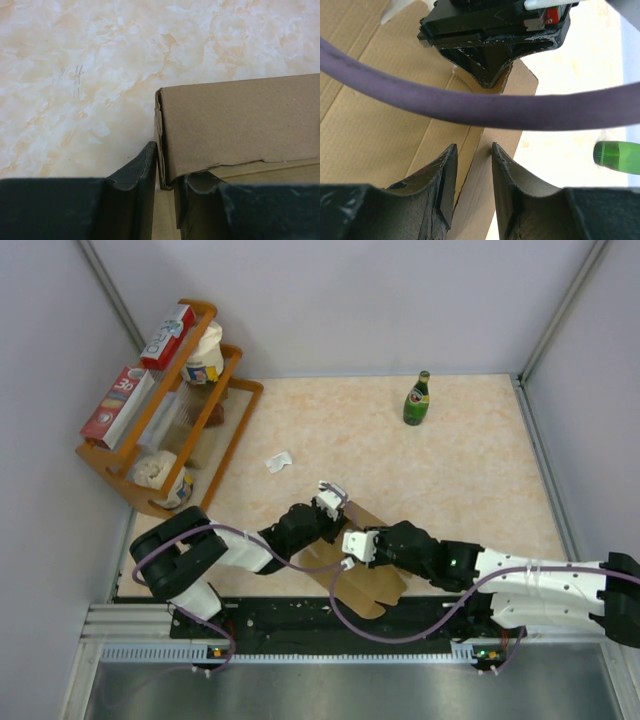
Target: Fold the paper box
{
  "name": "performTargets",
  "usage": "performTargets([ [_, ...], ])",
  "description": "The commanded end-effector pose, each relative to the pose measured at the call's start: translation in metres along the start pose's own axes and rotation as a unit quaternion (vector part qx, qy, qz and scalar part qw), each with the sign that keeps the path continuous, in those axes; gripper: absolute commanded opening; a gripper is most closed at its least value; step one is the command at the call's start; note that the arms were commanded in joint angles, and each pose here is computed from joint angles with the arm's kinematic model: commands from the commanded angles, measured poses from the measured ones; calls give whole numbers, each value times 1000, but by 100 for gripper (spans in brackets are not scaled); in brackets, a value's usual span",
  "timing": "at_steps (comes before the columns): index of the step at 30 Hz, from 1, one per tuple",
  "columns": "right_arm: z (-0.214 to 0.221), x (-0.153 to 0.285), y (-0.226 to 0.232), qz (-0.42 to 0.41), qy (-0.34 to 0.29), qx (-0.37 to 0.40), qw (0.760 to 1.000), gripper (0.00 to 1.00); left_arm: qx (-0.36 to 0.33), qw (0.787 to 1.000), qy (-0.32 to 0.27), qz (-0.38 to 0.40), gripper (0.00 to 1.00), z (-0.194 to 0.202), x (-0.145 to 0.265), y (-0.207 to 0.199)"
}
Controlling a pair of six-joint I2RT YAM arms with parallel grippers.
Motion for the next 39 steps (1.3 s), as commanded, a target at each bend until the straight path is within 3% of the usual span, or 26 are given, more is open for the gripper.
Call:
performTargets([
  [1,-21,7,-3,-2,-44,-23,999,34,-4,1000,-27,-1,21,-19,-6,-4],
  [10,-24,11,-2,-4,-64,-46,997,40,-9,1000,-25,-10,0,-19,-7,-5],
  [19,-49,24,-16,17,-132,-94,987,45,-35,999,-17,-27,0,-22,-7,-3],
  [25,-74,41,-32,46,-206,-168,963,51,-52,997,-15,-54,0,-24,-4,6],
  [28,-73,44,-44,91,-211,-235,945,52,-58,996,-14,-62,0,-24,-3,8],
  [31,-65,42,-56,134,-197,-322,916,39,-61,996,-13,-65,0,-23,-5,8],
  [34,-47,37,-68,162,-157,-427,876,2,-61,996,-13,-71,0,-22,-6,10],
  [39,-42,25,-73,99,-166,-475,859,0,-61,995,-13,-79,0,-18,-6,13],
])
Point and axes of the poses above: each gripper's point midway between its finger pads, its own x axis back along the fingers, its own y axis along the line the jaws close on, z = x × y, the point moved 4 cm from there along x, back along the fingers, and after that the axes turned 2 degrees about -x, right-handed, at the moved point
